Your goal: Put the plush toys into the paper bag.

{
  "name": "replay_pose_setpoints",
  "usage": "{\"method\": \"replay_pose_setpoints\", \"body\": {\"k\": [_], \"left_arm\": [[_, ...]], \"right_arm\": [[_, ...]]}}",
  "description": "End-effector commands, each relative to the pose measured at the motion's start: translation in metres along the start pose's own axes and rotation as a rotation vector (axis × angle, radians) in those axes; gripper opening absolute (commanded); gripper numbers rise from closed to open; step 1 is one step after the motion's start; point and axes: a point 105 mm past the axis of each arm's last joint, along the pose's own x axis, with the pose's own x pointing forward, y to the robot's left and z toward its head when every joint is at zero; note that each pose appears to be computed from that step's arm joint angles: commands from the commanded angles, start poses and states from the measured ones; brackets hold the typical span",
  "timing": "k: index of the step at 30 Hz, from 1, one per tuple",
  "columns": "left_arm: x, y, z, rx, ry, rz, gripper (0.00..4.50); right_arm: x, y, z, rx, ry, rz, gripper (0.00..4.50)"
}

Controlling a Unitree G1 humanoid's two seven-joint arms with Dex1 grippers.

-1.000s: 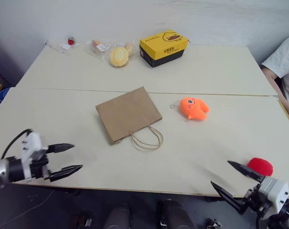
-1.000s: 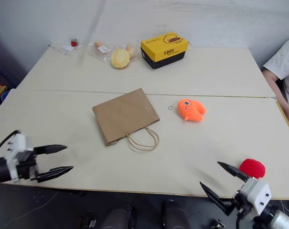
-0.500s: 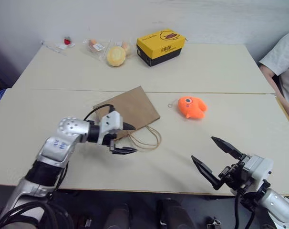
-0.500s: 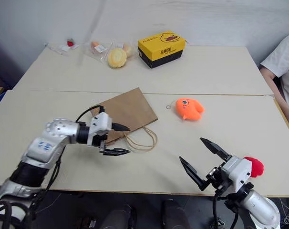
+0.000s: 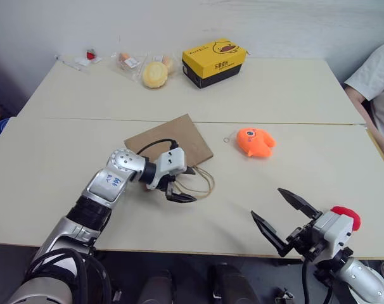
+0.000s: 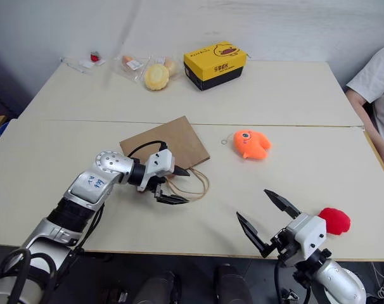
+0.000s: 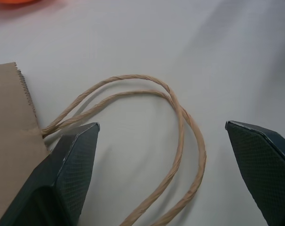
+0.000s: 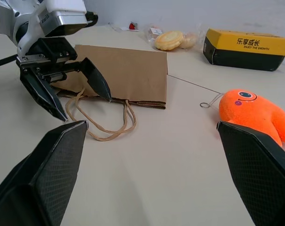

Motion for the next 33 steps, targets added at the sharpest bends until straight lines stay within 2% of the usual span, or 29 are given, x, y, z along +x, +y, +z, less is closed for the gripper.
{"method": "replay_pose_setpoints", "body": {"k": [1,8,13,21,24,27,33], "left_arm": [[0.003,0.004,0.009,0.046,-0.012,0.001,3.88],[0.01,0.003,0.011,0.038,-0.025,-0.017,1.68],[0.01,0.003,0.002,0.096,0.033,-0.023,1.68],[0.012,0.001,0.011,0.071,-0.026,-0.031,1.68],[0.01,-0.002,0.006,0.082,-0.007,-0.044,1.09],[0.008,0.0,0.008,0.085,-0.014,-0.037,0.14],[0.004,0.01,0.019,0.095,-0.091,-0.007,0.05]], "right_arm": [[0.001,0.001,0.015,-0.023,-0.037,-0.004,4.5],[0.003,0.004,0.018,-0.016,-0.03,-0.004,4.5],[0.004,0.002,0.019,-0.018,-0.032,-0.011,4.5],[0.001,-0.009,0.019,-0.046,-0.032,-0.051,4.5],[-0.001,-0.006,0.017,-0.042,-0.022,-0.043,4.5],[0.0,-0.007,0.016,-0.043,-0.024,-0.044,4.5],[0.006,-0.011,0.022,-0.008,-0.067,-0.074,4.5]]}}
